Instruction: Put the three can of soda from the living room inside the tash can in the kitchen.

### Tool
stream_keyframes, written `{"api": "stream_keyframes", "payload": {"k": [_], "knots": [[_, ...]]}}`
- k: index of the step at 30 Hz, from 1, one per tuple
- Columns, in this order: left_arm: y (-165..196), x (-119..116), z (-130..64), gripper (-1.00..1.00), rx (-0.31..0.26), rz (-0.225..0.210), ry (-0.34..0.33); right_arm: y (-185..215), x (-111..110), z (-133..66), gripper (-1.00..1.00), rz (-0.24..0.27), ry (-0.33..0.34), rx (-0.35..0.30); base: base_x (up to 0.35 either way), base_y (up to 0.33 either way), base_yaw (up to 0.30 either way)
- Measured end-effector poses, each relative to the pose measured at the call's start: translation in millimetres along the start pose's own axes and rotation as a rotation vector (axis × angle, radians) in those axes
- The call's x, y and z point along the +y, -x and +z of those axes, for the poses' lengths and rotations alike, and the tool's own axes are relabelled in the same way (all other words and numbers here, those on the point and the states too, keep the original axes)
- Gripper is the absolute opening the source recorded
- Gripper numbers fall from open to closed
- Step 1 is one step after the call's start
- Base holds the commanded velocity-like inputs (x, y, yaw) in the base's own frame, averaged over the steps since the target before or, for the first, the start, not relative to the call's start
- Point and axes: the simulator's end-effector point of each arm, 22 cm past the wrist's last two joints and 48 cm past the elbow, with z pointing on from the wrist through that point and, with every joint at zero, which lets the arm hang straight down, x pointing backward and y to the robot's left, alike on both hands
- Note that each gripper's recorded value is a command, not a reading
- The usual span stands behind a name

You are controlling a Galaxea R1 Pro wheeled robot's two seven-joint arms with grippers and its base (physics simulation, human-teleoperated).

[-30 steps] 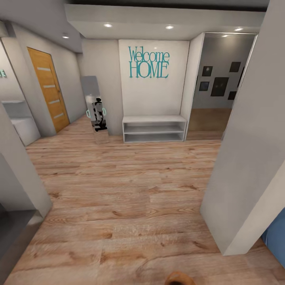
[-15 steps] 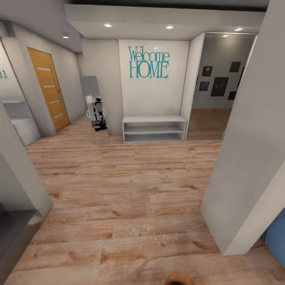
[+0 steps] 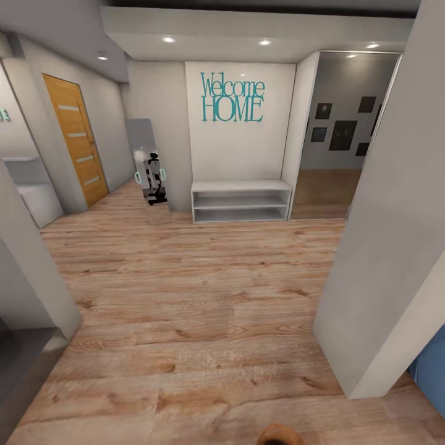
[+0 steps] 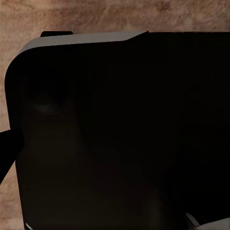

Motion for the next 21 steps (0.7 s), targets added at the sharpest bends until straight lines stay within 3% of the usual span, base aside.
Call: {"api": "stream_keyframes", "payload": {"k": [21], "knots": [[1,0,0.1,1.00,0.000,-0.003,0.000,81,0,-4.0,1.00,-0.010,-0.002,-0.127,0.000,0.000,0.000]]}}
